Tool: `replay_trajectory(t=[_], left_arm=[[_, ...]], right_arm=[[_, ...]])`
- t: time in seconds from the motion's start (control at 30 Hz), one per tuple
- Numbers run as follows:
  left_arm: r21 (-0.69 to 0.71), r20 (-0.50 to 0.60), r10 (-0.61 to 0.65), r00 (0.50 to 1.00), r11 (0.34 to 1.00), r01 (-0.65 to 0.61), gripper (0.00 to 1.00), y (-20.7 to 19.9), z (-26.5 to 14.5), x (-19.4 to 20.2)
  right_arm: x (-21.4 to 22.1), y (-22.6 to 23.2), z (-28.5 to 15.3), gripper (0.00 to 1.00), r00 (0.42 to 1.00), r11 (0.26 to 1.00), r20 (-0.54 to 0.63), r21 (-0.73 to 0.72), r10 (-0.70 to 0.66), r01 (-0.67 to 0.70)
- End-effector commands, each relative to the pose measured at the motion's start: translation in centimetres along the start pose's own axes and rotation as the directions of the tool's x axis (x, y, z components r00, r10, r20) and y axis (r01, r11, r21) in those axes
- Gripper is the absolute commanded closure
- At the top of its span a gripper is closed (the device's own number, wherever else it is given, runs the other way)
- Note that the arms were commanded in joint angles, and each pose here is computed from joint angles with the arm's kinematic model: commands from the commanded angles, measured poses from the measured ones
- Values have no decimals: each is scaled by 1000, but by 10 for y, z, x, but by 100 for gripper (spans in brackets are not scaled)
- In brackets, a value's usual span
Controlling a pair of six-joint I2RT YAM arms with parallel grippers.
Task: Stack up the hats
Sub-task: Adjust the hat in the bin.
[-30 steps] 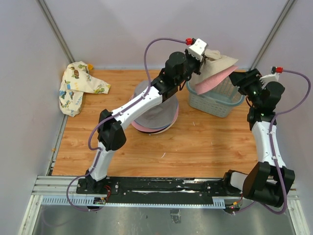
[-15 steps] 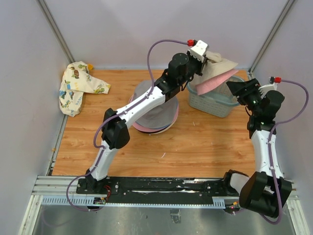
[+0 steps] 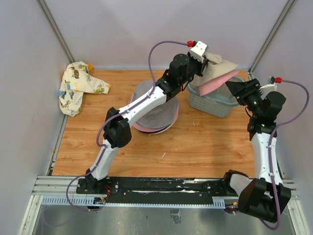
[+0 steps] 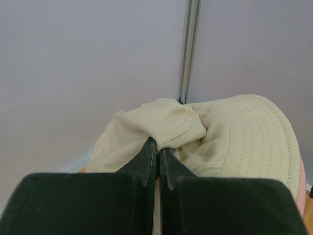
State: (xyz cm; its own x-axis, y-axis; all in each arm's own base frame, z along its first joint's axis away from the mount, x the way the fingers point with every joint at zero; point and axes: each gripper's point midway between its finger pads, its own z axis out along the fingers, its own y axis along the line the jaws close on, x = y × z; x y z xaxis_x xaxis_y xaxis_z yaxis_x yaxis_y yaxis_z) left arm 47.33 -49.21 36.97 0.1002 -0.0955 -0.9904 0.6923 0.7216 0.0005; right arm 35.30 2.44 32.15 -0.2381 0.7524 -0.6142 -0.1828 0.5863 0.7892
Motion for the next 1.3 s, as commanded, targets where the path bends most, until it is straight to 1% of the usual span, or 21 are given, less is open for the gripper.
replay_trajectory(t=[0.0, 0.13, 0.27, 0.33, 0.37, 0.4, 0.43, 0.47, 0.5, 0.53, 0.77, 0.9, 1.1, 1.27], left_arm=[[21, 96, -21, 995, 1000, 19, 100, -2, -1, -39], [30, 90, -22, 996, 999, 20, 100, -5, -2, -37], [39, 83, -26, 996, 999, 22, 100, -6, -1, -34], [44, 83, -29, 996, 999, 25, 100, -7, -2, -34], [45, 84, -29, 996, 999, 26, 99, -7, -2, -35], [44, 85, -31, 996, 999, 28, 99, -7, -3, -36], [41, 90, -33, 995, 999, 29, 99, -7, -4, -39], [32, 97, -33, 995, 999, 30, 99, -5, -6, -43], [16, 107, -35, 994, 999, 34, 100, -2, -9, -51], [-7, 118, -35, 992, 999, 36, 100, 2, -11, -58], [-79, 205, -50, 977, 995, 67, 99, 29, -29, -111], [-104, 252, -42, 967, 992, 71, 98, 39, -37, -135], [-135, 310, -17, 951, 989, 62, 98, 57, -45, -166], [-170, 331, 22, 943, 985, 36, 99, 80, -62, -190]], right_arm=[[-12, 4, 7, 34, 1000, 1000, 16, -28, 15, -14], [-17, 7, 21, 36, 999, 998, 27, -65, 25, -23], [-23, 9, 37, 38, 1000, 998, 24, -64, 12, -11], [-23, 4, 48, 43, 1000, 998, 14, -58, 20, -19], [-23, 2, 53, 49, 1000, 998, 11, -54, 18, -17], [-22, -3, 58, 59, 1000, 999, 3, -47, 23, -23], [-21, -8, 62, 71, 1000, 999, 0, -38, 25, -25], [-19, -16, 65, 86, 1000, 999, -8, -21, 28, -28], [-18, -25, 67, 96, 1000, 1000, -8, 5, 26, -26], [-15, -33, 68, 99, 999, 999, -13, 25, 31, -30], [-2, -87, 73, 99, 997, 987, -30, 148, 69, -64], [5, -111, 68, 100, 997, 972, -38, 231, 61, -50], [13, -129, 62, 99, 997, 956, -49, 289, 66, -49], [14, -133, 60, 99, 996, 950, -53, 308, 67, -48]])
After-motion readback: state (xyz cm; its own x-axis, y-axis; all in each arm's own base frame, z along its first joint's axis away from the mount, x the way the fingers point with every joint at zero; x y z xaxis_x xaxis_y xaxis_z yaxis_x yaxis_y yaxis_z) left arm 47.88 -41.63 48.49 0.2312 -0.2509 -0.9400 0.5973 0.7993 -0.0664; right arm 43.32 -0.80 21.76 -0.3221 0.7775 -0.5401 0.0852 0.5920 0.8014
